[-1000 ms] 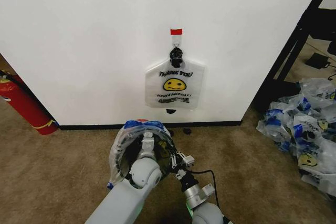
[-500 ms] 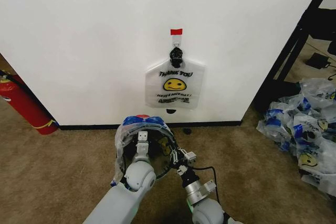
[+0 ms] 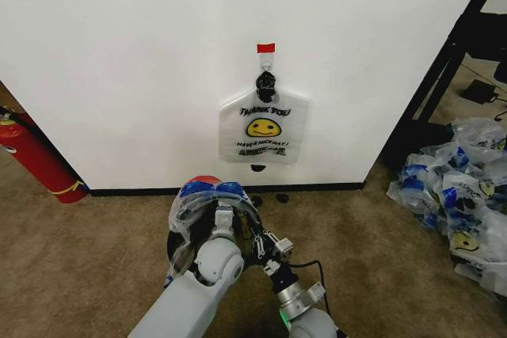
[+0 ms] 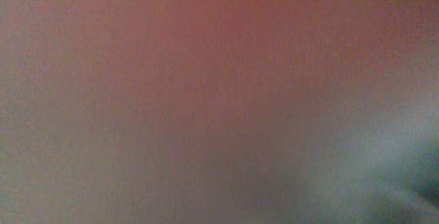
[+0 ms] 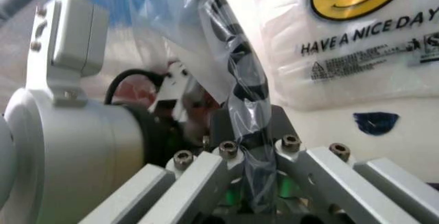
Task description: Pick up the garbage bag from the wall and place it over the trash bin.
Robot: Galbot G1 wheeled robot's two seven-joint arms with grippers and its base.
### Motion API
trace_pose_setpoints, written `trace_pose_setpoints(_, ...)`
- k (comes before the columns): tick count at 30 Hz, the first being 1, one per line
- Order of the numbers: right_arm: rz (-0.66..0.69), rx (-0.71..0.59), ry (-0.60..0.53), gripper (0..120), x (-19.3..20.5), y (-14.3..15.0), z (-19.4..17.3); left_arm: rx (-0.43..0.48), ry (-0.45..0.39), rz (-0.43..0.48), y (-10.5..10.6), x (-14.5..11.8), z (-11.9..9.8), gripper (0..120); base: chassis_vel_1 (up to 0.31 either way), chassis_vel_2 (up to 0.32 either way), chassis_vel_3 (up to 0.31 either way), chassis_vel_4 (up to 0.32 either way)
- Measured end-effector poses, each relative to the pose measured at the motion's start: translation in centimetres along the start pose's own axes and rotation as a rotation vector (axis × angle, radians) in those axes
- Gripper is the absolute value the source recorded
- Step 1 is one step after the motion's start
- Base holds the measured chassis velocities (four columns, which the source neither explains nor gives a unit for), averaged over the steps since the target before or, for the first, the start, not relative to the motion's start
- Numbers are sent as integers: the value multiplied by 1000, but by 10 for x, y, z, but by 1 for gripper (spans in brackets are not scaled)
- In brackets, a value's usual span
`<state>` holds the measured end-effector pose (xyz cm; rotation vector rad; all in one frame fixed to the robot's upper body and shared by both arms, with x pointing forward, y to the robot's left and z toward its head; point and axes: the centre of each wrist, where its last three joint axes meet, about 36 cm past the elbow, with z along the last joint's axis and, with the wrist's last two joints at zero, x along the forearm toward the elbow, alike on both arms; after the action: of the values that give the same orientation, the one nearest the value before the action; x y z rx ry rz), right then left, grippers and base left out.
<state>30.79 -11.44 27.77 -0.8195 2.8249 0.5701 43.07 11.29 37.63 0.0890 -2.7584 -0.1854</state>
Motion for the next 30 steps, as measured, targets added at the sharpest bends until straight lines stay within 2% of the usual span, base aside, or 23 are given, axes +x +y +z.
trace_pose_setpoints(5, 14, 13, -9, 0, -2, -7, -4, -10, 10, -21, 10, -4, 8, 0, 0, 0, 0, 0)
trace_pose_setpoints(9, 32, 7, -17, 0, -5, -5, -4, -6, 19, -16, 9, 0, 12, 0, 0, 0, 0, 0)
trace_pose_setpoints(14, 58, -26, -33, 0, -11, 7, -3, 8, 31, 39, -4, 20, 17, 0, 0, 0, 0, 0)
trace_pose_setpoints(19, 79, -27, -32, 0, -10, 7, 0, 34, 5, 99, -11, 37, 8, 0, 0, 0, 0, 0)
trace_pose_setpoints(23, 127, -22, -37, 0, -13, 4, 1, 50, -22, 145, -12, 52, 0, 0, 0, 0, 0, 0)
trace_pose_setpoints(28, 239, -17, -38, 0, -27, -7, -6, 51, -31, 229, -6, 88, -3, 0, 0, 0, 0, 0)
trace_pose_setpoints(30, 275, -29, -37, 0, -30, -11, -9, 39, -33, 254, -3, 102, 1, 8, 0, 0, 0, 0)
